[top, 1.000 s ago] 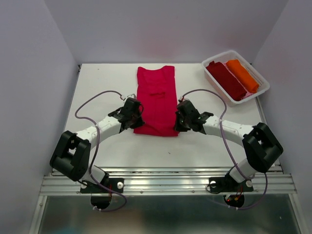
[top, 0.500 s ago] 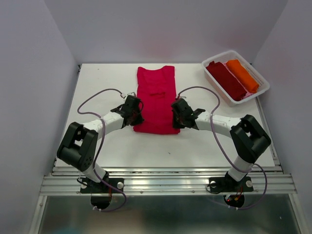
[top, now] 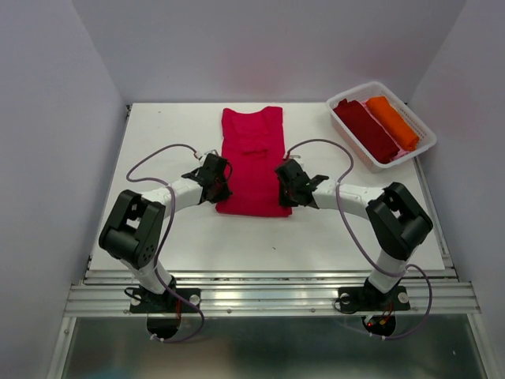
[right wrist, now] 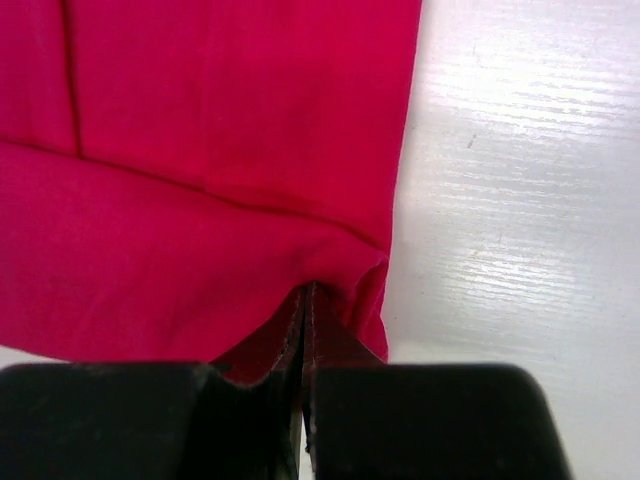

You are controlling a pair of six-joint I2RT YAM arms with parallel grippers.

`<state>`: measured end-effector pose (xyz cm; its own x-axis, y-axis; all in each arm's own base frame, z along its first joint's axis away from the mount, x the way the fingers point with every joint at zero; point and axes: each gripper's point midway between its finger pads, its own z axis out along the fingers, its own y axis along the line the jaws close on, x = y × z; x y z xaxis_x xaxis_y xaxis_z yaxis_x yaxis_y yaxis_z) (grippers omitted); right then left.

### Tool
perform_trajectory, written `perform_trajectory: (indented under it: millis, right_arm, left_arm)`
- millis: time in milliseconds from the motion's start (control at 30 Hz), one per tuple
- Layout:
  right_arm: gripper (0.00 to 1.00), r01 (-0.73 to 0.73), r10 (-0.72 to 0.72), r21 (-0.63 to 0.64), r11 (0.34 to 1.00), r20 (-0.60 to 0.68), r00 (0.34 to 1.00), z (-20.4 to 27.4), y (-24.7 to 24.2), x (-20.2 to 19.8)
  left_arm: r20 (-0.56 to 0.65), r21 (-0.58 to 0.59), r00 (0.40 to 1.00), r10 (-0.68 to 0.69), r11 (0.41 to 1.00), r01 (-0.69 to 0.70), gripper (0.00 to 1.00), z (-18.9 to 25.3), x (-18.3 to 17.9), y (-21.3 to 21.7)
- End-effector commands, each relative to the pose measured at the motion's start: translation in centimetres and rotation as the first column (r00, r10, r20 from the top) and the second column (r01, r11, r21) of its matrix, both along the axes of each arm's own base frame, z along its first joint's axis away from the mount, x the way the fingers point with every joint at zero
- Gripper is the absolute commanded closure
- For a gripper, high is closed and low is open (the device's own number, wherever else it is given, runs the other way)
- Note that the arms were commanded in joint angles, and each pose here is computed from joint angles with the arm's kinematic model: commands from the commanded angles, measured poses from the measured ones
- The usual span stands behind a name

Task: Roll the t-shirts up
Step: Roll the T-shirt to the center of the board.

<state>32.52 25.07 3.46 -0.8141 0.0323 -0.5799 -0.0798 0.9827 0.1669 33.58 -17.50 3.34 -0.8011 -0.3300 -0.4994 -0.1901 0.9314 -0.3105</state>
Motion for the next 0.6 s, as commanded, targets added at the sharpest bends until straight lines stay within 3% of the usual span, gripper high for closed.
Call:
perform_trajectory:
  millis: [0, 200, 333, 567]
  right_arm:
    - [0.99, 0.006, -0.011, 0.051, 0.999, 0.101, 0.995, 4.5, 0.2, 1.3]
    - [0.99, -0.065, 0.038, 0.198, 0.978, 0.136, 0.990, 8.1, 2.6, 0.9]
    - [0.99, -0.069, 0.041, 0.209, 0.975, 0.135, 0.990, 7.9, 3.1, 1.3]
    - [0.99, -0.035, 0.024, 0.139, 0.990, 0.077, 0.997, 3.9, 2.3, 1.2]
  left_arm:
    - [0.035, 0.018, 0.999, 0.035, 0.999, -0.035, 1.00, 1.5, 1.4, 0.5]
    - [0.130, -0.078, 0.992, 0.001, 0.997, 0.009, 1.00, 5.8, 1.7, -1.0]
    - [0.170, -0.105, 0.985, -0.014, 0.994, 0.032, 1.00, 7.9, 1.4, -1.3]
    - [0.060, -0.102, 0.998, -0.023, 0.994, 0.029, 1.00, 3.8, -1.3, -0.7]
